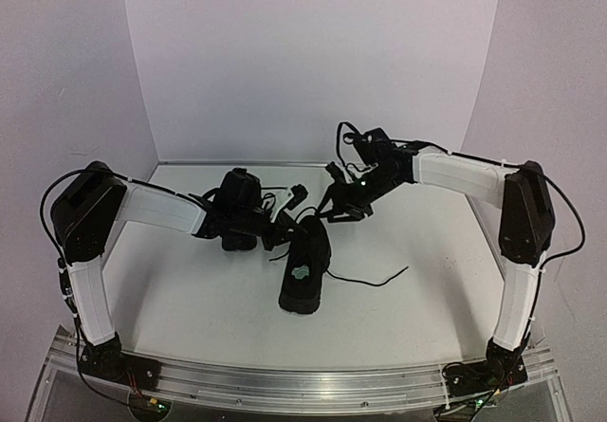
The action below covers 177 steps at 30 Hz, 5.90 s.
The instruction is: Tie the shoes
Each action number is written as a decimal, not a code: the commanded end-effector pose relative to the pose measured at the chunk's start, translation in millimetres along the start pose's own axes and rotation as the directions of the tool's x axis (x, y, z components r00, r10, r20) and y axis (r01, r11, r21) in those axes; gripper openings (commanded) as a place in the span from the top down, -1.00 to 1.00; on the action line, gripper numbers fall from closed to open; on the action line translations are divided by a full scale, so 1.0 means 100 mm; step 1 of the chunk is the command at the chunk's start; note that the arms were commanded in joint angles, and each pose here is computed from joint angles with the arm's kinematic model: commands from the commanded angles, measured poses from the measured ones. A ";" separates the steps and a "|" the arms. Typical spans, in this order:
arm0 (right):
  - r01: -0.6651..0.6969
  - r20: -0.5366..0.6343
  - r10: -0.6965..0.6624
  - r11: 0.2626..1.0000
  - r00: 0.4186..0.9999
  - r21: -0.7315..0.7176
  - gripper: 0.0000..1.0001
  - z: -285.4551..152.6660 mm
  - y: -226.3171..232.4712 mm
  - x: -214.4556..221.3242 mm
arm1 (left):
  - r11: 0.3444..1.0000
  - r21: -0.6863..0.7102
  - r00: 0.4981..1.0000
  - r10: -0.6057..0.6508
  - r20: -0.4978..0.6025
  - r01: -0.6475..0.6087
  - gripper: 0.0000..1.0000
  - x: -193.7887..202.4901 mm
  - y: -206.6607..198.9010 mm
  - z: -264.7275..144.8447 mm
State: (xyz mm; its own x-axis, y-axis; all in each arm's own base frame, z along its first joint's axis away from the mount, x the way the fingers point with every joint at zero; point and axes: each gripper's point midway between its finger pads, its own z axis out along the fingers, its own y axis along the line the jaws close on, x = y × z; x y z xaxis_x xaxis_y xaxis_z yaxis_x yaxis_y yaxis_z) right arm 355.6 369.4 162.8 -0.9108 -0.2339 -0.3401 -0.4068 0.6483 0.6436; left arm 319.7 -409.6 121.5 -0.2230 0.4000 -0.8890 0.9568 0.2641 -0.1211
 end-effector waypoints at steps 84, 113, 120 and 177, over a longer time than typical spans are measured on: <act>-0.181 0.114 0.196 0.975 0.974 -0.132 -0.47 -0.56 0.25 -0.41 | 0.992 0.043 0.991 0.114 0.076 -0.118 1.00 -0.25 -0.39 -0.01; -0.282 -0.080 0.273 0.949 0.959 -0.143 0.22 0.21 0.27 0.37 | 0.991 0.047 0.990 0.123 0.070 -0.126 1.00 -0.22 -0.42 0.02; -0.286 -0.094 0.275 0.949 0.957 -0.132 0.49 0.30 0.22 0.41 | 0.991 0.042 0.990 0.123 0.073 -0.126 1.00 -0.23 -0.40 0.03; -0.290 -0.098 0.279 0.949 0.955 -0.122 0.96 0.35 0.19 0.42 | 0.988 0.105 0.933 0.144 -0.330 -0.115 1.00 0.97 0.09 -0.19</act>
State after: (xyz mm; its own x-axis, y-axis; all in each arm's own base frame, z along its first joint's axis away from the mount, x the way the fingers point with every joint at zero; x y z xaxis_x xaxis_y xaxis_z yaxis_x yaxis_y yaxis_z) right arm 310.3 391.9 139.1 -0.9912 -0.1111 -0.0713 -0.1241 0.5986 0.7914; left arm 300.0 -353.5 36.9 -0.1464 0.6823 -0.7162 0.9889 0.1195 -0.0883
